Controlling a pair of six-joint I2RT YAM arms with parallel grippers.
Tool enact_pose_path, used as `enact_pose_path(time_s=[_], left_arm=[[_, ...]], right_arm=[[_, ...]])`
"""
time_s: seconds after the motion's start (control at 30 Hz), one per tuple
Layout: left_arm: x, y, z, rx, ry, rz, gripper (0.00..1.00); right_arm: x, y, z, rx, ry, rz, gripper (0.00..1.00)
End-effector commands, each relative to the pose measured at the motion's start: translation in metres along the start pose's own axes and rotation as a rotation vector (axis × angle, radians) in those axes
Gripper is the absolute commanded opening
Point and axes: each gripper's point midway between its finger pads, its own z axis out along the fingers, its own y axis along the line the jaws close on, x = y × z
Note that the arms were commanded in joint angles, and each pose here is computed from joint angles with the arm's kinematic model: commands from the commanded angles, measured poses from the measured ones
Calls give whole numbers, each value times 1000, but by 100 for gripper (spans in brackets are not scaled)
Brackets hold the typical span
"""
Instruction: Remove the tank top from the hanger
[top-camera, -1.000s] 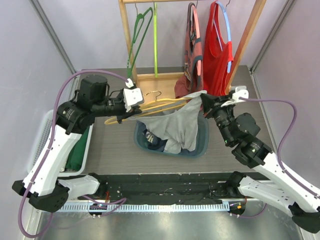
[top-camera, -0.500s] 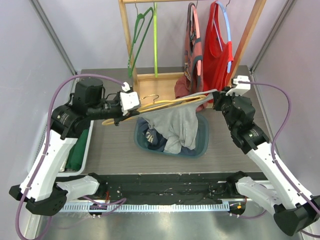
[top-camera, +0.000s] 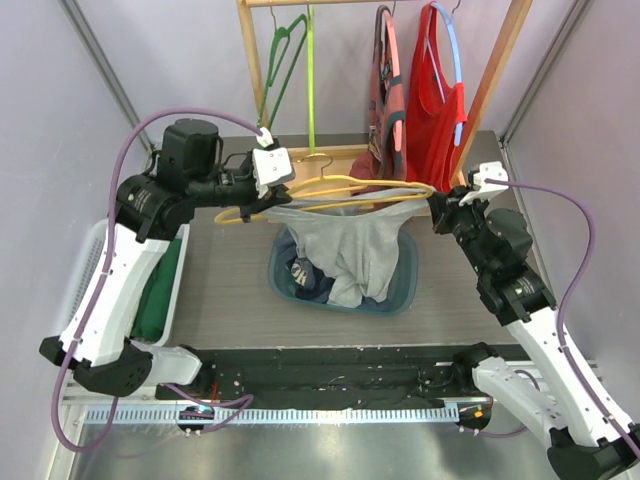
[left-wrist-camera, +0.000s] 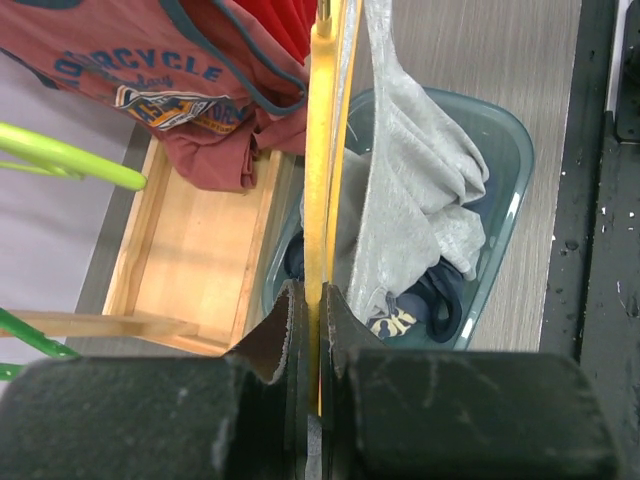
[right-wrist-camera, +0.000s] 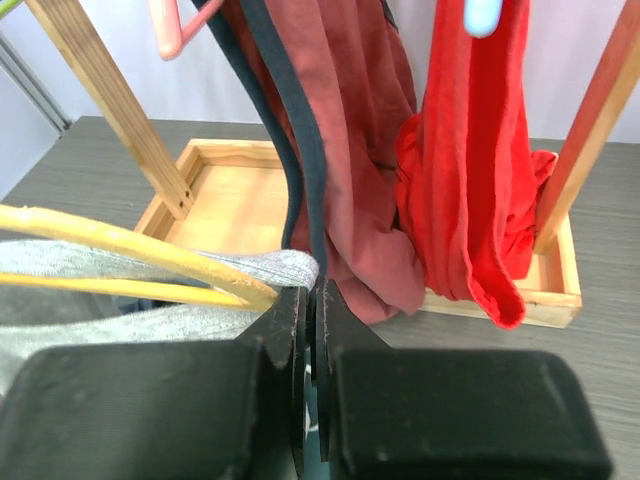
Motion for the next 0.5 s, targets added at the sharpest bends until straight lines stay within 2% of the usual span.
enact_pose_path(time_s=[0.0,0.2,0.3,0.33,0.37,0.4,0.47], left_arm=[[-32,8,1,-6,-89,47,0],[-42,15,14,-8,-100,69,0],[-57,23,23,-7,-116,87,0],[-62,22,26,-3,-122,93,0],[-76,25,21,-18,-148,114,0],[-71,27,31,-1,-125,102,0],[-82,26,30,-1,-135,122,0]], right_arm=[[19,10,-10,-72,36,-28,1],[31,2,-23,-44,59,-34,1],[15,3,-28,-47,24,-44,18],[9,3,-30,-47,14,-52,36],[6,3,-32,-49,13,-55,45],[-7,5,-36,-53,-10,-56,72],[-9,8,-41,-72,13,-64,100]])
